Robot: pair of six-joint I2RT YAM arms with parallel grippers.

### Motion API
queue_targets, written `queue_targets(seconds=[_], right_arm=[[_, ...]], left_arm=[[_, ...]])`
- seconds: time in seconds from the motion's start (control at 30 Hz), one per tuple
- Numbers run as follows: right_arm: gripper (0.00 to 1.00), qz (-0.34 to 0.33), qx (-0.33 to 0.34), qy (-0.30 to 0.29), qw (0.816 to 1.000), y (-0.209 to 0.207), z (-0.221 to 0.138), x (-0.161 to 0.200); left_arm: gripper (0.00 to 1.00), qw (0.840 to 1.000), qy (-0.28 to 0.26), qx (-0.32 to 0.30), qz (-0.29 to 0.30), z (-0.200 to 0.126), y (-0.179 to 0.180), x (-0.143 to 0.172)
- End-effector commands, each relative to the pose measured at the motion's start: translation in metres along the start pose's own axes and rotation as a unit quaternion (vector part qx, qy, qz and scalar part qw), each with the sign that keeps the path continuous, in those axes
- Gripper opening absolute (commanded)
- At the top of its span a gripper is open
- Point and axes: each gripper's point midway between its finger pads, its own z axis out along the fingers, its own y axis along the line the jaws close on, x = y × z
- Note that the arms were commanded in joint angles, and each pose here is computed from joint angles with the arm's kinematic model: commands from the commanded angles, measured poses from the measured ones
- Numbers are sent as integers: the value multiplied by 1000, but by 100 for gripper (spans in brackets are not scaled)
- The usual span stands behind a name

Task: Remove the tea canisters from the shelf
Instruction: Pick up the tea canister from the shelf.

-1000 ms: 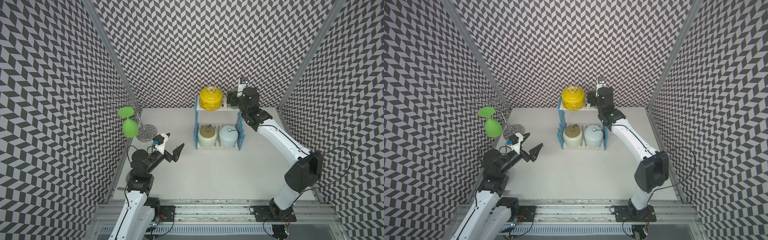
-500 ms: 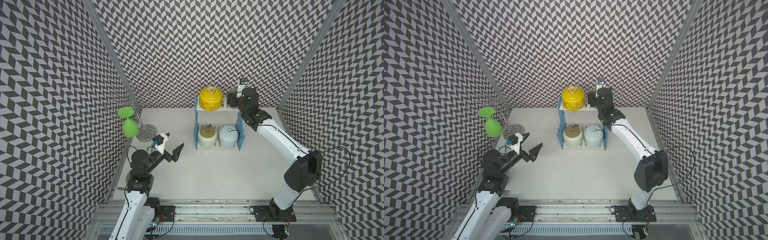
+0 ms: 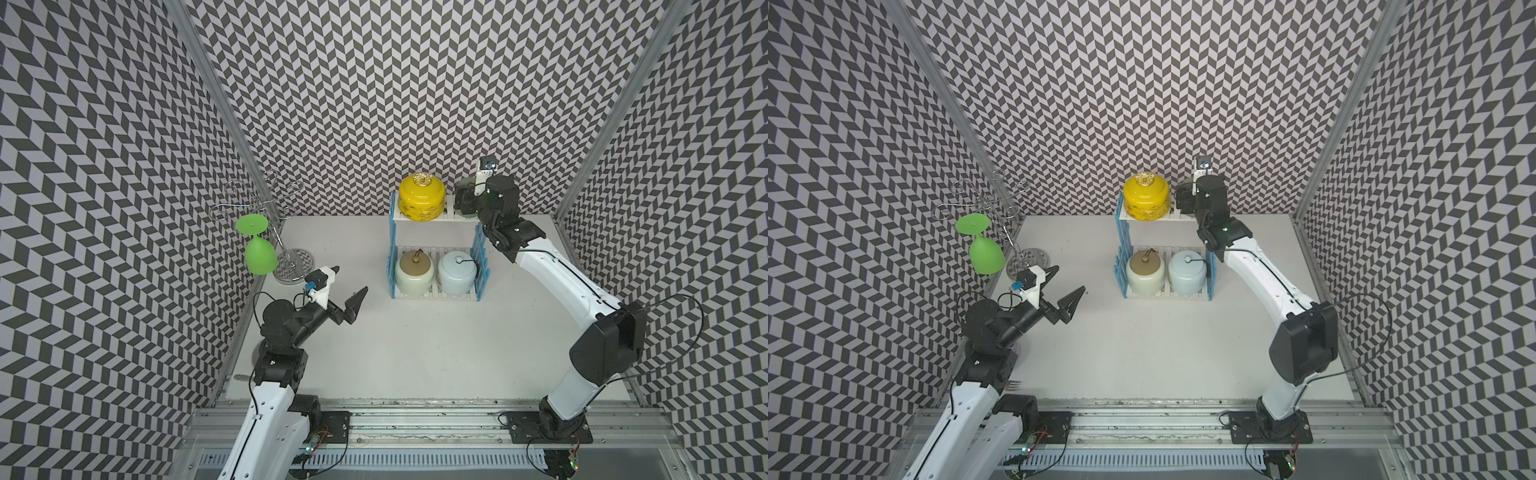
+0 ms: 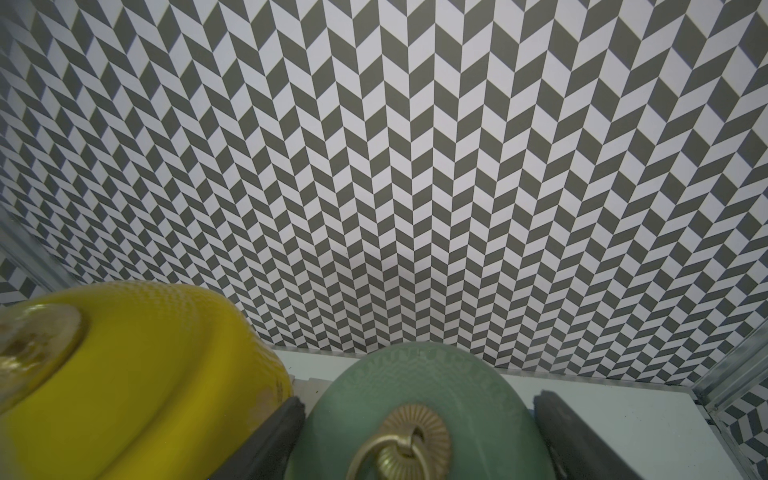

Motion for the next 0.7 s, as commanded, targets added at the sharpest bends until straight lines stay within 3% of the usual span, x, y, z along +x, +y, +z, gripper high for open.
queue_targets(seconds=[0.0,0.37,0.67], right_arm=[[45,27,0,-65,998,-9,-30,-50],[40,40,-5,-103,994,-21,-76,-75],[35,58,-13,-114,992,-32,-121,-61]], left_arm=[[100,1000,-9,1,6,-1,0,-4],[100,1000,-9,-8,8,-2,3,-4],[100,1000,-1,-12,4,0,7,0]])
